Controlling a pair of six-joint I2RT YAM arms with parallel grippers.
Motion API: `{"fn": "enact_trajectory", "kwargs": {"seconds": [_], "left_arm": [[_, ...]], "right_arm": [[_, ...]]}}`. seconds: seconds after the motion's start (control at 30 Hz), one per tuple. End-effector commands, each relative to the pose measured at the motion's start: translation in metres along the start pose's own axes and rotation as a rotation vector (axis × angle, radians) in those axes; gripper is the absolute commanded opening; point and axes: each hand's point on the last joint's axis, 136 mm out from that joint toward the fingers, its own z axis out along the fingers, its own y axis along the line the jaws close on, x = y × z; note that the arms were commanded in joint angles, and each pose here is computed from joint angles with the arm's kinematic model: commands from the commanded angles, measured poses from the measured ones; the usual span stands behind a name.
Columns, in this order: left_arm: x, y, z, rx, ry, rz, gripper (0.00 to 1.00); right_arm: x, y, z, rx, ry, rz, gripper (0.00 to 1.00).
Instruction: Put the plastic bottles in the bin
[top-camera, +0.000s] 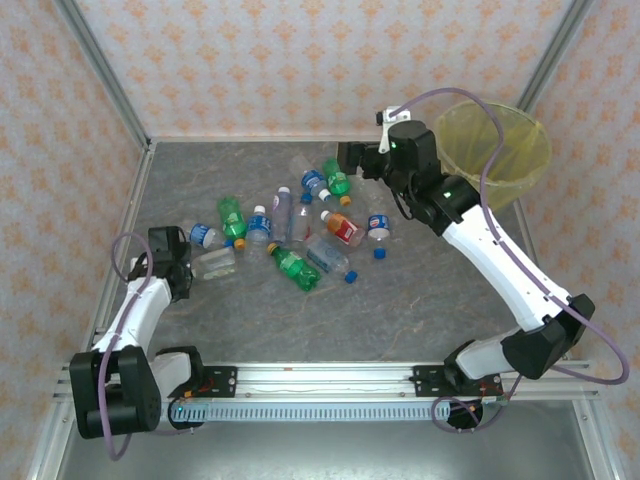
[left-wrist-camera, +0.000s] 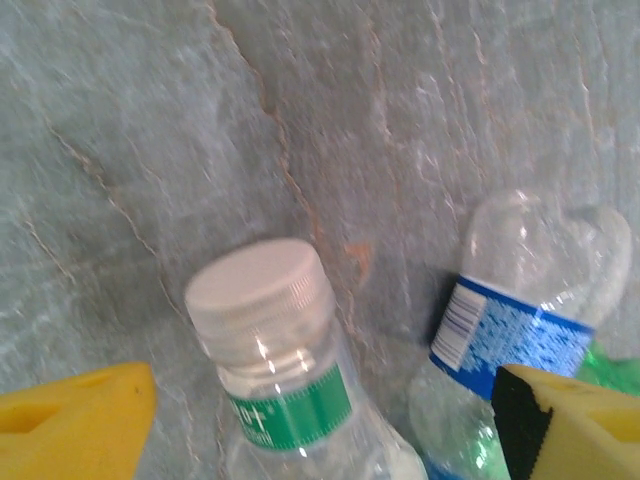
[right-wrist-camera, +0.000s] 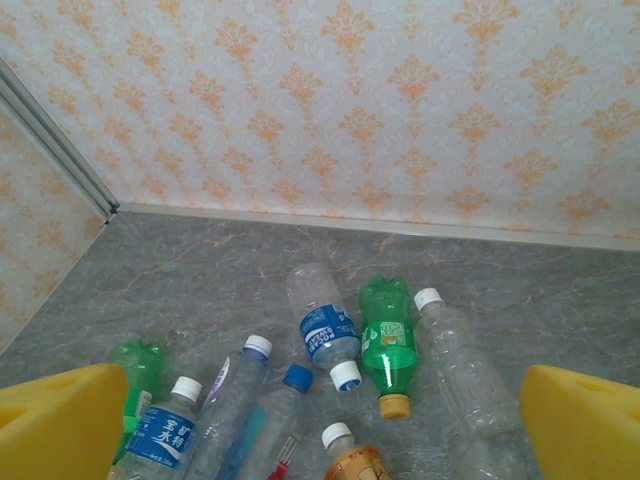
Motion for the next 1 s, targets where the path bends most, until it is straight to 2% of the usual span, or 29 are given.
{"fn": "enact_trajectory", "kwargs": {"seconds": [0.0,0.27,0.4,0.53,0.8,0.97], "left_arm": [[-0.008,0.001,0.005,-0.026,-0.021,0.032,0.86],[0.000,0.000,0.026,-0.042,0.015,0.042,0.79],[0.004,0.001,0.034,-0.037,0.032,0.044,0.71],[0.004,0.001,0.039,-0.030,0.030,0.051,0.68],[0.001,-0.006,0.040,-0.013,0.034,0.069,0.43],[-0.003,-0.022,0.028,0.024,0.024,0.093,0.35]], "right_arm": [[-0.007,-0.005,-0.009,0.025,-0.040,-0.029,1.00],[-0.001,-0.009,-0.011,0.037,-0.030,-0.050,1.00],[0.001,-0.011,-0.012,0.041,-0.029,-0.050,1.00],[0.000,-0.012,-0.015,0.043,-0.036,-0.051,1.00],[-0.001,-0.018,-0.023,0.068,-0.053,-0.042,1.00],[0.000,-0.019,-0.024,0.066,-0.053,-0.034,1.00]]}}
